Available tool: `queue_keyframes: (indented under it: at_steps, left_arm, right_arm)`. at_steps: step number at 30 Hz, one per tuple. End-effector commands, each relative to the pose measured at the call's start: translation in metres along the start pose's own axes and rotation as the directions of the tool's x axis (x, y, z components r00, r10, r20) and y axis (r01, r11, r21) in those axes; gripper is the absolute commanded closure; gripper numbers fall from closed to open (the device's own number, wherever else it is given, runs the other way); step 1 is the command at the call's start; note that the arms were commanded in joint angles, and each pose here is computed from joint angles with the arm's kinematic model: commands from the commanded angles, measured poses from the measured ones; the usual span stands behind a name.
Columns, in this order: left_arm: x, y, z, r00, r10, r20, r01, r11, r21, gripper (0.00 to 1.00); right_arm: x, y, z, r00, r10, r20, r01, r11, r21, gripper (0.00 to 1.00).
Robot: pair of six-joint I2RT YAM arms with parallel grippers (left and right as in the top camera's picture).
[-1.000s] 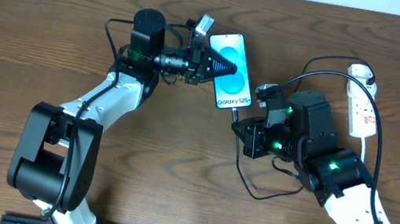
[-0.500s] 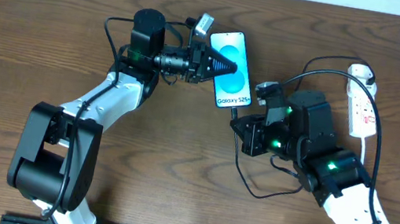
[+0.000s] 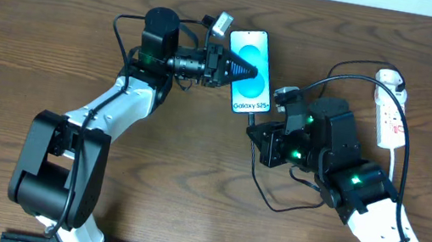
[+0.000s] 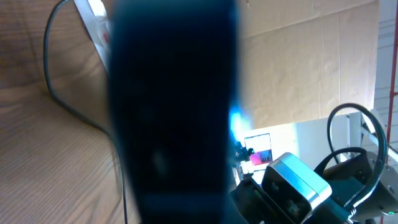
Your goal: Plug charger to phone and switch on socket
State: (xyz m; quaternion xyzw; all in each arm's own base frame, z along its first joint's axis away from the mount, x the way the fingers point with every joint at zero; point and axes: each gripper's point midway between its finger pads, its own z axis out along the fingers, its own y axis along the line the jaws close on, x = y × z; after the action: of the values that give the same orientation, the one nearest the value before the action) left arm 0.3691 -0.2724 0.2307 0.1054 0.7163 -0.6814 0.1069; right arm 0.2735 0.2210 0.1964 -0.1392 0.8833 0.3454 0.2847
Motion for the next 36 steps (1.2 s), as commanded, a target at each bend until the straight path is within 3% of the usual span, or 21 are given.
queue_keyframes:
  at_steps: [1, 8, 12, 14, 20, 28, 32, 36]
  left_arm:
    - [0.036, -0.026, 0.015, 0.983, 0.053, -0.178, -0.037, 0.995, 0.094, 0.93]
    - [0.030, -0.023, 0.016, 0.988, 0.050, -0.145, -0.039, 0.996, 0.076, 0.93]
    - [0.028, -0.022, 0.016, 0.990, 0.049, -0.135, -0.040, 0.997, 0.071, 0.93]
    - [0.028, -0.022, 0.016, 0.990, 0.049, -0.135, -0.040, 0.997, 0.071, 0.93]
    - [0.027, -0.021, 0.016, 0.990, 0.049, -0.129, -0.040, 0.997, 0.067, 0.93]
    - [0.025, -0.020, 0.017, 0.992, 0.048, -0.116, -0.041, 0.997, 0.061, 0.92]
    - [0.025, -0.020, 0.017, 0.992, 0.047, -0.117, -0.041, 0.997, 0.061, 0.93]
    - [0.025, -0.020, 0.017, 0.992, 0.047, -0.117, -0.041, 0.997, 0.061, 0.93]
  right_arm:
    - [-0.018, -0.008, -0.005, 0.998, -0.010, 0.059, 0.006, 0.998, 0.067, 0.85]
    - [-0.009, -0.003, -0.022, 0.999, -0.009, 0.044, 0.006, 0.997, 0.074, 0.62]
    - [-0.017, 0.013, -0.048, 0.992, -0.077, 0.102, 0.071, 0.996, 0.058, 0.44]
    - [-0.022, 0.023, -0.063, 0.984, -0.098, 0.150, 0.093, 0.995, 0.044, 0.41]
    - [-0.018, 0.022, -0.077, 0.980, -0.105, 0.168, 0.092, 0.993, 0.080, 0.38]
    - [0.024, 0.009, -0.043, 0.998, -0.058, -0.039, 0.063, 0.986, 0.157, 0.30]
    - [0.040, 0.015, -0.014, 0.990, -0.060, -0.126, 0.079, 0.986, 0.150, 0.39]
    - [0.045, 0.003, 0.000, 0.990, -0.033, -0.139, 0.066, 0.968, 0.241, 0.52]
